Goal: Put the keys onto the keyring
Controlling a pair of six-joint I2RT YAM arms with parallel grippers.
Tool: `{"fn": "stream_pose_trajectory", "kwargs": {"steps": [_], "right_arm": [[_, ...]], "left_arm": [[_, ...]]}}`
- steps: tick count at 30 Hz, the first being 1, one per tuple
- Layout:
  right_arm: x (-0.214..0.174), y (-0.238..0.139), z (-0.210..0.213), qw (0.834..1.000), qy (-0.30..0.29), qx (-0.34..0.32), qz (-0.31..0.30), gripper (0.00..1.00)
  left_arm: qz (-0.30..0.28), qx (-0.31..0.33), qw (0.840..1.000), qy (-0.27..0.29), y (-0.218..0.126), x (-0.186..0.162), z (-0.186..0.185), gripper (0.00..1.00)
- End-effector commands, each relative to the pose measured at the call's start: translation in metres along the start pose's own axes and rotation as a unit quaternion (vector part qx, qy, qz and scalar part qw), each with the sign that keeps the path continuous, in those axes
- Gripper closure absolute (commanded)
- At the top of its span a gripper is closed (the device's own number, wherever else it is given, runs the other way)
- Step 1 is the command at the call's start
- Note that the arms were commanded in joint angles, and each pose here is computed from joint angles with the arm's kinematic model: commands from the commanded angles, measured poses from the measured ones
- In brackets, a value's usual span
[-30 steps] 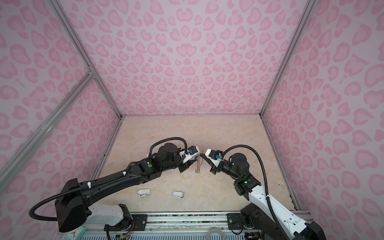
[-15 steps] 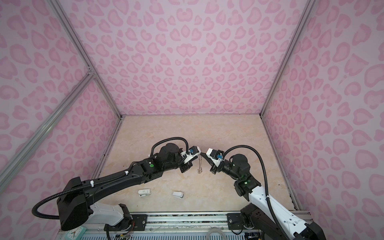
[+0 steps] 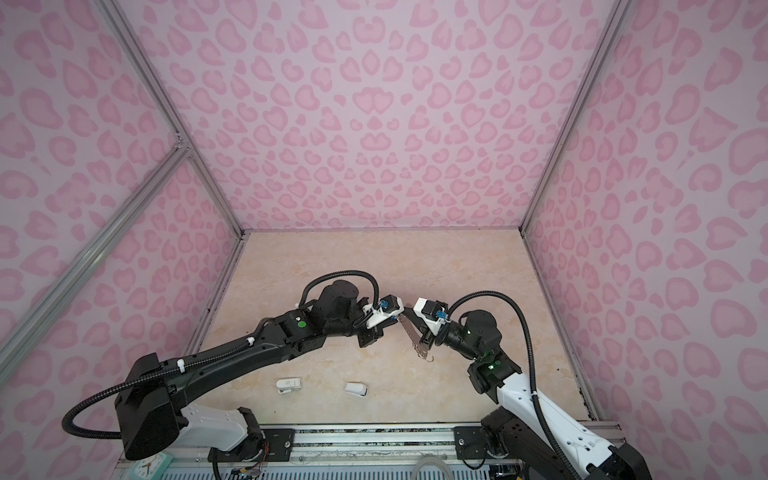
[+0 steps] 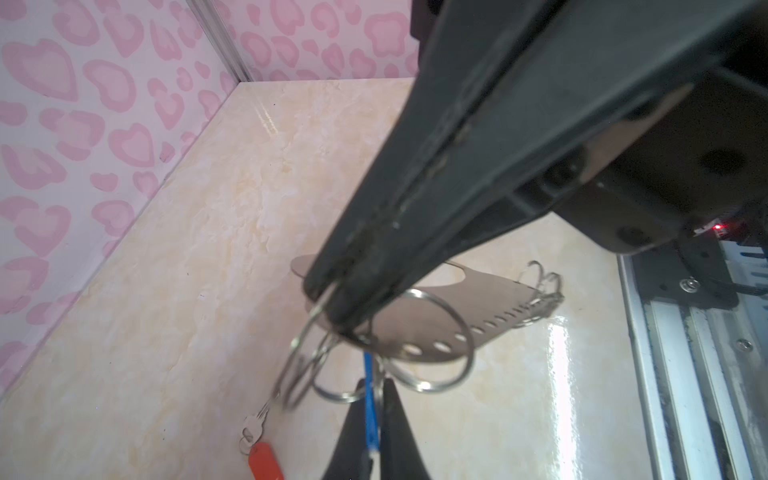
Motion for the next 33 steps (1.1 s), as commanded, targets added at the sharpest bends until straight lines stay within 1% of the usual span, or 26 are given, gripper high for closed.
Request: {"fn": "stream_pose_trajectory", "kwargs": {"steps": [1,2,3,7,12,17,18,25,33], "right_arm": [[0.004,-0.002,0.002,1.0,-0.013,0.005,-0.017,1.0],[0.004,-0.003,0.003,1.0,-0.014,0.005,-0.015,1.0],[0.004,-0.004,0.004,1.0,-0.016,0.008,-0.014,1.0],[0.002,-0.005,0.005,1.0,-0.023,0.015,-0.007,1.0],[0.003,-0.003,0.005,1.0,-0.024,0.019,-0.007,1.0],[0.005,-0.003,0.005,0.999,-0.023,0.024,-0.017,1.0],[0.006,-0.003,0.006,0.999,-0.022,0.026,-0.018,1.0],[0.007,-0.003,0.007,0.999,-0.021,0.031,-0.021,1.0],[0.009,-0.003,0.009,0.999,-0.019,0.039,-0.022,1.0]], "left_arm": [[-0.003,0.006,1.0,0.001,-0.009,0.003,0.005,0.65],[-0.003,0.016,1.0,-0.001,-0.014,0.002,0.009,0.65],[-0.005,0.022,1.0,-0.003,-0.018,0.001,0.011,0.6],[-0.004,0.047,0.999,0.019,-0.038,0.003,0.021,0.57],[-0.021,0.015,0.998,0.057,-0.054,0.017,0.018,0.6],[-0.051,-0.018,0.996,0.07,-0.056,0.03,0.015,0.62],[-0.054,-0.025,0.996,0.07,-0.056,0.033,0.015,0.67],[-0.052,-0.059,0.994,0.073,-0.048,0.036,0.014,0.73],[-0.047,-0.065,0.994,0.073,-0.04,0.037,0.016,0.76]]}}
Point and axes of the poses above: each gripper's point midway between its finger pads, its own y axis out along the fingers, its own z axis along the line the jaws close on, x = y × z, the point moved 7 cm from there along -y, back along the fingers, and after that the axes turned 4 degrees about y, right-handed, at the moved point
